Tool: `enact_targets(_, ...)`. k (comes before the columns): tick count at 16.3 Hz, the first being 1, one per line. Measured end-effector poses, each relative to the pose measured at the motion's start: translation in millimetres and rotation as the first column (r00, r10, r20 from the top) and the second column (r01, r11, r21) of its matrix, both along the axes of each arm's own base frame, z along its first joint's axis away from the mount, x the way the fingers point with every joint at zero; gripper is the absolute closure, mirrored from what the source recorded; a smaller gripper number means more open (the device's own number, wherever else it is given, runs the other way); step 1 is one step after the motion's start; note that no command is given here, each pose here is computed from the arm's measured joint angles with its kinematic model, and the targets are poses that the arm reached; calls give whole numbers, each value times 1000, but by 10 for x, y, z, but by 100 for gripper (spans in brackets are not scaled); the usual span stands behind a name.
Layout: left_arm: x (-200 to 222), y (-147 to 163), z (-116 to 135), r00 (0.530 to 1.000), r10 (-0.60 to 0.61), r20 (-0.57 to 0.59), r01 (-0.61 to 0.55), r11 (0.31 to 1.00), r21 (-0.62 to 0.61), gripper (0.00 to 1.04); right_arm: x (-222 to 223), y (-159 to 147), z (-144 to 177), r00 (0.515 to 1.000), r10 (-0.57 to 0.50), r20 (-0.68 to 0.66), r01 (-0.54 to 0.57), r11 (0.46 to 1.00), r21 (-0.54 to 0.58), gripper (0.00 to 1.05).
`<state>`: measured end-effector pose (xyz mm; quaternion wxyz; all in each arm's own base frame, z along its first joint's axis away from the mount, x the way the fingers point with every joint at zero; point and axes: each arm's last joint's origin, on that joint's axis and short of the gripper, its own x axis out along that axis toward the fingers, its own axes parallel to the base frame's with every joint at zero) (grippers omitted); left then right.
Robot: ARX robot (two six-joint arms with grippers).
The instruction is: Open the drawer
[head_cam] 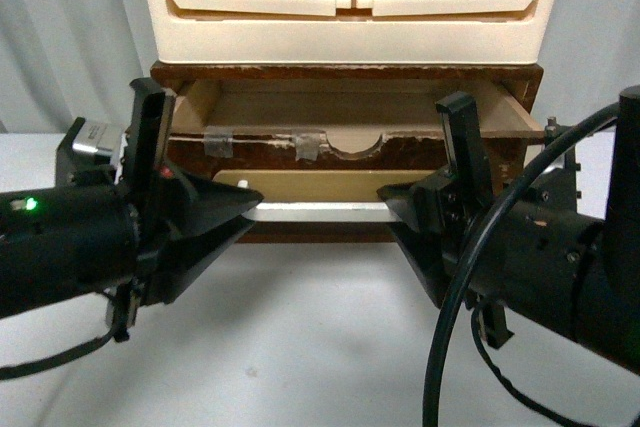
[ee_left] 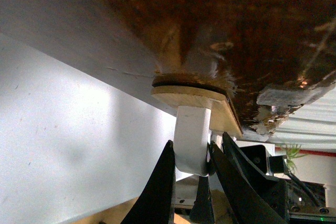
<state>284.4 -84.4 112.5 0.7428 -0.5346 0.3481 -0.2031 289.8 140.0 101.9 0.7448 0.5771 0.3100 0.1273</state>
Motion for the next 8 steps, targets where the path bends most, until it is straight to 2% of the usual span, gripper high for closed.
enact_targets(2,-256,59,-8,1000,-24,5,24,999,28,94,-194,-2,-43,1000,3,-24,-3,1000,-12,86)
enact_targets(3,-474,117,-48,997,-79,2,78,996,49,103,-210,-14,-43,1000,-23,-18,23,1000,-16,86)
enact_targets(4,-520,146,-93,997,-77,-11,78,994,71,103,-229,-1,-46,1000,1,20,1,996,-90,75)
enact_targets(5,-518,187,-77,998,-69,-6,69,994,83,96,-270,26,-31,999,40,37,-33,987,-159,64)
enact_targets(6,-535,233,-29,998,-62,-11,63,992,108,86,-325,31,27,995,94,45,-81,970,-227,51)
enact_targets(8,-603,368,120,999,-14,36,4,965,262,64,-440,-4,-58,988,150,40,-131,942,-309,29)
